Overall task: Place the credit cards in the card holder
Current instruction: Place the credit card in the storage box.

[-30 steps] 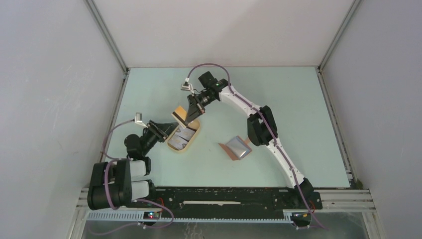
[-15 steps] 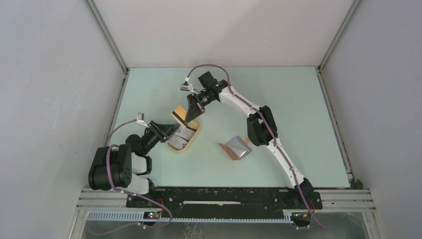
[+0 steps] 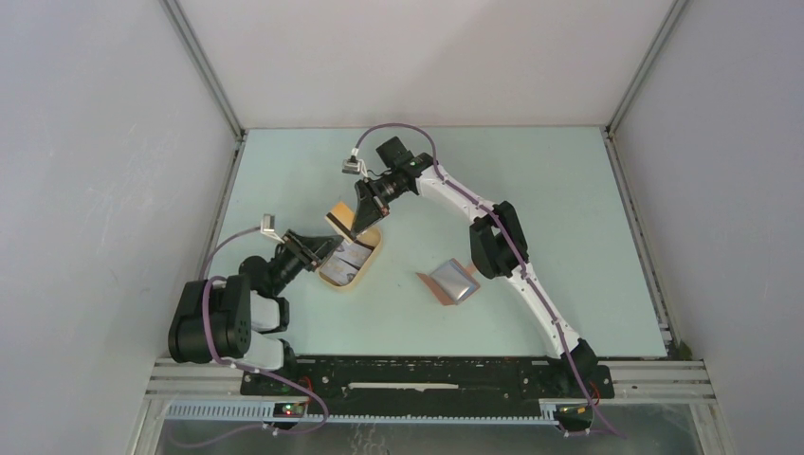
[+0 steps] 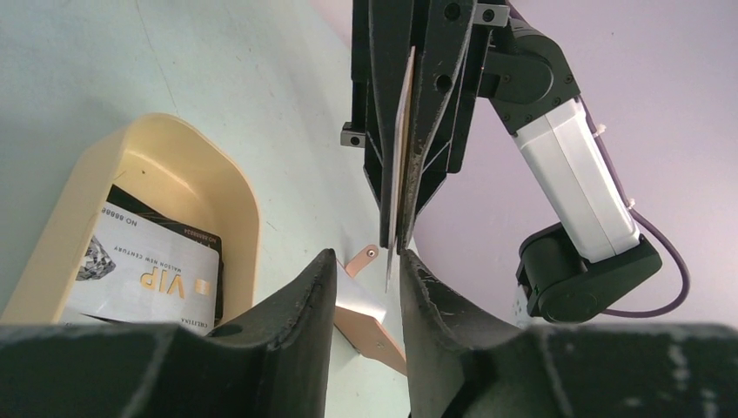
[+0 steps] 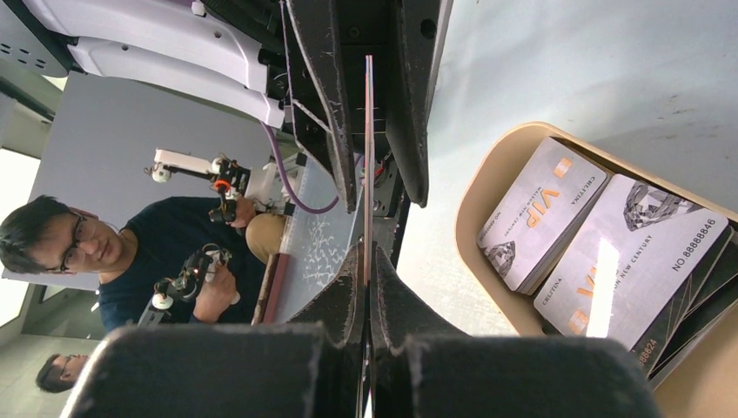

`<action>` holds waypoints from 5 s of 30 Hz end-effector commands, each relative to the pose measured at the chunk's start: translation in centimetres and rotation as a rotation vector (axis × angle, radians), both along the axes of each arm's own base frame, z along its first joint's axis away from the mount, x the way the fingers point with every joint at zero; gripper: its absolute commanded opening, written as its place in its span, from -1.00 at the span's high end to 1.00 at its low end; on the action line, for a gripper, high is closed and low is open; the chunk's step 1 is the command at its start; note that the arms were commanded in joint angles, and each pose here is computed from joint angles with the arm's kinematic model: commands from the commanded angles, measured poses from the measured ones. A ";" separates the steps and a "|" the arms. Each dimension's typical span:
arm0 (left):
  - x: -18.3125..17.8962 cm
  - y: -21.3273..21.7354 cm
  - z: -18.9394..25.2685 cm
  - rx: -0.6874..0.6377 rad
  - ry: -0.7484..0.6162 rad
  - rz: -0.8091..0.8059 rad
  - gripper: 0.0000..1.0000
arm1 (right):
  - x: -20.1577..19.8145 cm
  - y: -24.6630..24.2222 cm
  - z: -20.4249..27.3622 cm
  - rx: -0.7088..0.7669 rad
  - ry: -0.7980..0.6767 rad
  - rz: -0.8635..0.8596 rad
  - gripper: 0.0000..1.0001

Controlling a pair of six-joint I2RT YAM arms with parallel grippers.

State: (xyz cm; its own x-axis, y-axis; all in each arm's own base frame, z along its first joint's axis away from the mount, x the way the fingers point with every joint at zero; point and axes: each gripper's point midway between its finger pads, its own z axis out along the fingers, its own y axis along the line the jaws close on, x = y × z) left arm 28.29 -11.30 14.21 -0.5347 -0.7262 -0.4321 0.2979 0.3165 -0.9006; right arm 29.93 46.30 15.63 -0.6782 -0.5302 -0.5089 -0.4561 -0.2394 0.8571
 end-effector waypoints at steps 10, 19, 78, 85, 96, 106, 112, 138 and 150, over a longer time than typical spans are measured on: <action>0.1 -0.1 2.3 0.023 -0.117 -0.032 0.33 | -0.8 0.0 2.4 0.045 -0.003 0.031 1.00; 0.6 -0.2 2.0 0.022 -0.100 -0.049 0.47 | -1.0 0.1 2.5 0.048 0.009 0.040 1.00; 0.6 -0.2 1.4 0.025 -0.083 -0.050 0.58 | -1.6 -0.5 4.2 0.085 0.055 0.091 1.00; 0.5 -0.2 1.2 0.028 -0.081 -0.047 0.58 | -1.6 -0.5 4.2 0.085 0.060 0.094 1.00; 0.3 0.0 1.2 0.030 -0.084 -0.042 0.65 | -1.5 -0.6 4.4 0.086 0.062 0.094 1.00; 0.3 0.1 1.5 0.034 -0.098 -0.038 0.65 | -1.6 -0.6 4.3 0.084 0.067 0.096 1.00; 0.3 0.0 1.8 0.039 -0.109 -0.055 0.69 | -1.8 -0.3 4.1 0.078 0.068 0.098 1.00; 0.2 -0.3 1.9 0.039 -0.111 -0.088 0.50 | -1.6 0.5 2.5 0.023 0.091 0.074 1.00; 0.1 -0.8 2.2 0.041 -0.124 -0.108 0.55 | -1.7 0.5 2.5 0.018 0.094 0.073 1.00</action>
